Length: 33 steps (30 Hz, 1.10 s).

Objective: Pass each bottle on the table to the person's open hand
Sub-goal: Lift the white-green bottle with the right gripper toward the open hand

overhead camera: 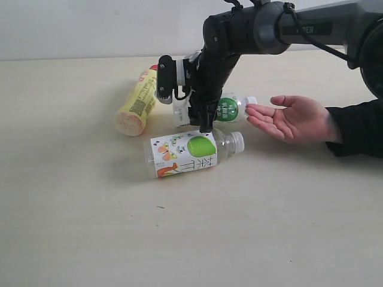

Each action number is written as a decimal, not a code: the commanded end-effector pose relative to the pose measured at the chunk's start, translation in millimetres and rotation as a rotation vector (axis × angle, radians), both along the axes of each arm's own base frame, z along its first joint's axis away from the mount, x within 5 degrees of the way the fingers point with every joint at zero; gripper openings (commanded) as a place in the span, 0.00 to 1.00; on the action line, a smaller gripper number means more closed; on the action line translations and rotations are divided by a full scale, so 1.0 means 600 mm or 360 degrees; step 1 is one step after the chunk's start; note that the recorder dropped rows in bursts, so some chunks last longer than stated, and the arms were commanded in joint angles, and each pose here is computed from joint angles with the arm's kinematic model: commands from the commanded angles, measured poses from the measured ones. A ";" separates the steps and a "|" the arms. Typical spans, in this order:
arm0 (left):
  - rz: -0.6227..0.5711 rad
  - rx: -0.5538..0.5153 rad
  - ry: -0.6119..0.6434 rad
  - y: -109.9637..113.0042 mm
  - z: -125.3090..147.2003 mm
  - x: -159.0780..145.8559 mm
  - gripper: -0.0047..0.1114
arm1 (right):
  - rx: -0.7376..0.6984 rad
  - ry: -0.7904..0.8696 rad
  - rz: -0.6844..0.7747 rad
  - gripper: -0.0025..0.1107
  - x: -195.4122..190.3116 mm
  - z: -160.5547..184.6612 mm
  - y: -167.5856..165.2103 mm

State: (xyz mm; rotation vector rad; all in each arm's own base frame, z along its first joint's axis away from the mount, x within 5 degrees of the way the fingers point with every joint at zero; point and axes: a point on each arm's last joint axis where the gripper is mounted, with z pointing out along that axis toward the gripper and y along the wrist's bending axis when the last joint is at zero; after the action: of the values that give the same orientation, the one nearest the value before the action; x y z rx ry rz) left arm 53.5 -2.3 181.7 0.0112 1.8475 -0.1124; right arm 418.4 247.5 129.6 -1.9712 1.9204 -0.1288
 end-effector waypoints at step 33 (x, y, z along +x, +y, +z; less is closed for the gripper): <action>-0.0010 0.0000 -0.0011 -0.001 -0.001 0.000 0.06 | 0.0247 -0.0142 -0.0264 0.02 -0.022 0.163 -0.011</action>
State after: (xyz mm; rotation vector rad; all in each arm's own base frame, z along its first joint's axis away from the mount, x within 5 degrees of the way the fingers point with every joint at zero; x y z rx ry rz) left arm 53.5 -2.3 181.7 0.0112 1.8475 -0.1124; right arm 407.6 241.4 210.4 -1.7549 1.9572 -0.1182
